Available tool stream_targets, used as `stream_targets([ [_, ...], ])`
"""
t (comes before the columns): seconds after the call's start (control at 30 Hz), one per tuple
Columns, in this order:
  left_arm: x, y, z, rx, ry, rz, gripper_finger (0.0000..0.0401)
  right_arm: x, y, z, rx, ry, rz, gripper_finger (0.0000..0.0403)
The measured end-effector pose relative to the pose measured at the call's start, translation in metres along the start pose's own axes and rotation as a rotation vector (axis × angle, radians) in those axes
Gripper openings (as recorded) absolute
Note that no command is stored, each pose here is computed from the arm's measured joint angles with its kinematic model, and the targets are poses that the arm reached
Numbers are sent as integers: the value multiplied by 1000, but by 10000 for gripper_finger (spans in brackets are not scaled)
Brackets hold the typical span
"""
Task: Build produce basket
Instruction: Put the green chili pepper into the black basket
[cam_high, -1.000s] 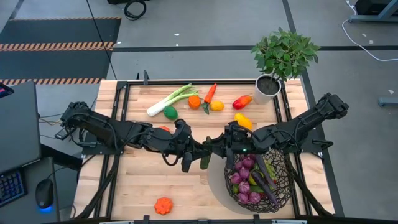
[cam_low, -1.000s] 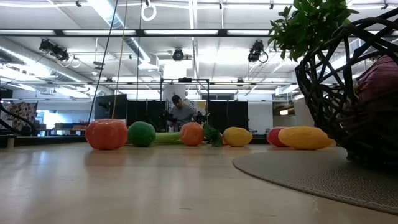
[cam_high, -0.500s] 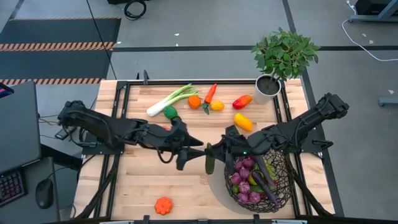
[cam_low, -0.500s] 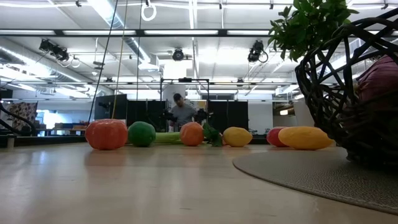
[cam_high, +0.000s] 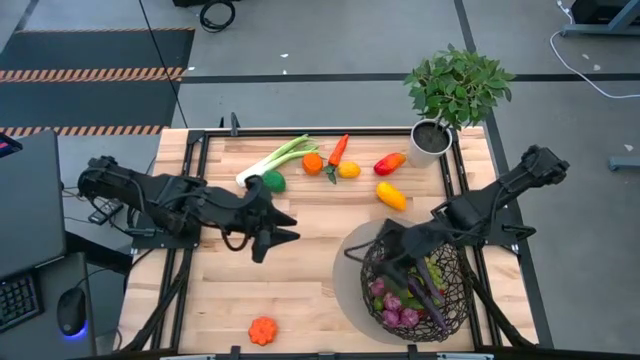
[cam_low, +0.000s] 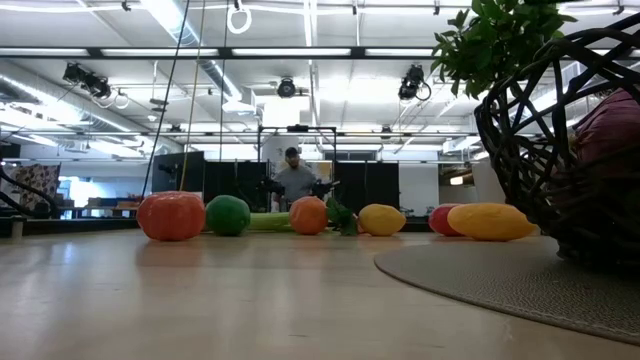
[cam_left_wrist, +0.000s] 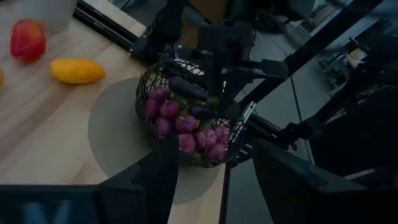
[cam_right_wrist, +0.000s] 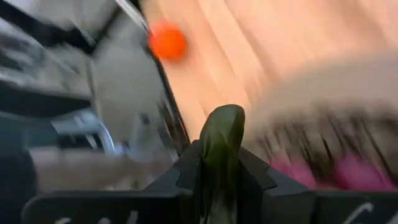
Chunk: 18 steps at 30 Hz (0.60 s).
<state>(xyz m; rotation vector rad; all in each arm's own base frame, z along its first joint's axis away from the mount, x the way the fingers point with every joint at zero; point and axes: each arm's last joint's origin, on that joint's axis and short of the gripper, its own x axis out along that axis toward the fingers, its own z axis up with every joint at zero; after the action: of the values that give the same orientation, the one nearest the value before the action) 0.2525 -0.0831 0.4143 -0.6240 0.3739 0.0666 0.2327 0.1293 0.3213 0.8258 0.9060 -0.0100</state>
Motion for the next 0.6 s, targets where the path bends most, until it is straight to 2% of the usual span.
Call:
stream_targets([
  [0.17,0,0,0,3,3,4,200,-13,-17,-30,90,283,-185,65],
  [0.27,5,2,-2,6,11,22,199,-22,-25,-46,109,363,-310,66],
  [0.43,10,3,-3,10,16,43,199,-34,-33,-61,143,379,-460,66],
  [0.6,18,4,-7,-8,36,63,197,-45,-44,-70,300,278,-672,66],
])
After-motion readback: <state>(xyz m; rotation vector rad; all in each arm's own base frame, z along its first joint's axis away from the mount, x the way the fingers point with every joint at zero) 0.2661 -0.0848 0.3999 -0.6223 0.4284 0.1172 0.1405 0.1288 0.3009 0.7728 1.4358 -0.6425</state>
